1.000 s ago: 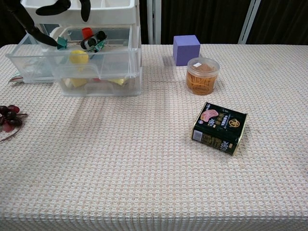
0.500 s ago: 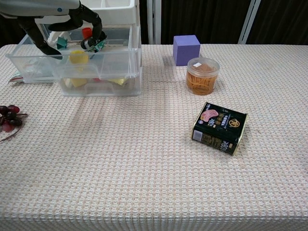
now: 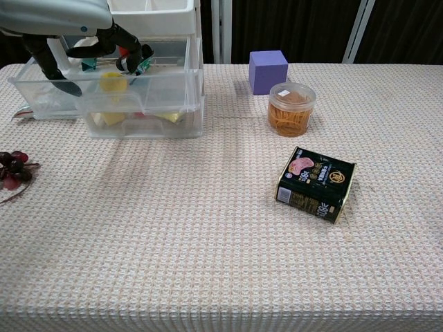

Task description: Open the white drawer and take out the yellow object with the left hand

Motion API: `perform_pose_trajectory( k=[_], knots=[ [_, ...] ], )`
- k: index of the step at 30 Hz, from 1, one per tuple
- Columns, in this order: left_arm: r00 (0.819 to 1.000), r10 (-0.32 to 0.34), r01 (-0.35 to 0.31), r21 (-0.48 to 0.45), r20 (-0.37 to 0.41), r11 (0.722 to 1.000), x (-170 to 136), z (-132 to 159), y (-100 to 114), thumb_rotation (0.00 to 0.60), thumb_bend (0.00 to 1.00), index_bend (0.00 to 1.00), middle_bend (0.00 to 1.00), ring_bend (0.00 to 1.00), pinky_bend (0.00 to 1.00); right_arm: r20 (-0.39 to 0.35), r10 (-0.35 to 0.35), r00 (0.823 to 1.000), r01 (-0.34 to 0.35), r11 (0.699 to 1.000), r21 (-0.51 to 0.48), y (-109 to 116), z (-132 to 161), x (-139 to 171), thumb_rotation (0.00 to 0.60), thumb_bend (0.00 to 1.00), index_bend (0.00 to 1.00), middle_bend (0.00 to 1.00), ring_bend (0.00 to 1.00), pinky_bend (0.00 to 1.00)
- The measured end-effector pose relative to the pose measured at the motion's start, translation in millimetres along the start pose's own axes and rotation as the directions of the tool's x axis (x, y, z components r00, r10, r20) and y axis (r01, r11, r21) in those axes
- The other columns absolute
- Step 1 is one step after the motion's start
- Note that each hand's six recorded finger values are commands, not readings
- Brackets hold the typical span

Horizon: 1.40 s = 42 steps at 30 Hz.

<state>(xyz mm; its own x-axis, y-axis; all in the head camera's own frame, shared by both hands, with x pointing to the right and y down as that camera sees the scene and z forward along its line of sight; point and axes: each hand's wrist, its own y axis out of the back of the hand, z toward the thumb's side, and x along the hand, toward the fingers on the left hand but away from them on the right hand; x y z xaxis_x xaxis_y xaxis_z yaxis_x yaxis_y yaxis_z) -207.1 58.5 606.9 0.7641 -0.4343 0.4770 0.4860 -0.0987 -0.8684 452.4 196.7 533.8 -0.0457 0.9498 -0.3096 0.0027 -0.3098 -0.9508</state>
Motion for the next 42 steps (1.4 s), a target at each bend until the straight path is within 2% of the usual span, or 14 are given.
perform_pose_trajectory(
  k=[8, 16, 20, 23, 29, 34, 38, 42],
  knots=[
    [1.000, -0.024, 0.024, -0.009, 0.008, 1.000, 1, 2, -7, 0.600, 0.07, 0.40, 0.75, 0.88, 1.00, 0.005, 0.002, 1.000, -0.002, 1.000, 0.002, 0, -1, 0, 0.600, 0.20, 0.00, 0.00, 0.00, 0.00],
    [0.999, -0.044, 0.045, -0.020, 0.013, 0.999, 0, 3, -12, 0.600, 0.28, 0.43, 0.74, 0.88, 1.00, 0.005, 0.004, 1.000, -0.004, 1.000, 0.002, -1, -1, 0, 0.600, 0.20, 0.00, 0.00, 0.00, 0.00],
    [0.999, -0.034, 0.035, -0.030, 0.014, 0.999, 0, 3, -11, 0.600, 0.40, 0.48, 0.75, 0.88, 1.00, 0.008, 0.002, 1.000, -0.002, 1.000, 0.001, 0, -2, 0, 0.600, 0.20, 0.00, 0.00, 0.00, 0.00],
    [1.000, -0.014, 0.015, -0.058, 0.006, 0.998, -1, 3, -8, 0.600, 0.41, 0.49, 0.75, 0.88, 1.00, 0.009, 0.000, 1.000, 0.000, 1.000, -0.002, 0, -3, 1, 0.600, 0.20, 0.00, 0.00, 0.00, 0.00],
    [0.997, 0.064, -0.068, -0.095, -0.046, 0.993, -8, -7, 9, 0.600, 0.40, 0.49, 0.75, 0.88, 1.00, 0.006, -0.002, 1.000, 0.002, 1.000, -0.007, -1, -4, 0, 0.600, 0.20, 0.00, 0.00, 0.00, 0.00],
    [0.979, 0.182, -0.194, -0.132, -0.097, 0.972, -16, -10, 35, 0.600, 0.40, 0.48, 0.75, 0.88, 1.00, -0.004, -0.006, 1.000, 0.006, 1.000, -0.013, -1, -4, -1, 0.600, 0.20, 0.00, 0.00, 0.00, 0.00],
    [0.956, 0.277, -0.288, -0.139, -0.093, 0.948, -22, 6, 55, 0.600, 0.40, 0.48, 0.75, 0.87, 1.00, -0.012, -0.005, 1.000, 0.005, 1.000, -0.015, -2, -4, -2, 0.600, 0.20, 0.00, 0.00, 0.00, 0.00],
    [0.949, 0.313, -0.314, -0.124, -0.034, 0.941, -15, 38, 59, 0.600, 0.39, 0.48, 0.75, 0.88, 1.00, -0.020, -0.001, 1.000, 0.001, 1.000, -0.019, -4, -3, -2, 0.600, 0.20, 0.00, 0.00, 0.00, 0.00]
  ],
)
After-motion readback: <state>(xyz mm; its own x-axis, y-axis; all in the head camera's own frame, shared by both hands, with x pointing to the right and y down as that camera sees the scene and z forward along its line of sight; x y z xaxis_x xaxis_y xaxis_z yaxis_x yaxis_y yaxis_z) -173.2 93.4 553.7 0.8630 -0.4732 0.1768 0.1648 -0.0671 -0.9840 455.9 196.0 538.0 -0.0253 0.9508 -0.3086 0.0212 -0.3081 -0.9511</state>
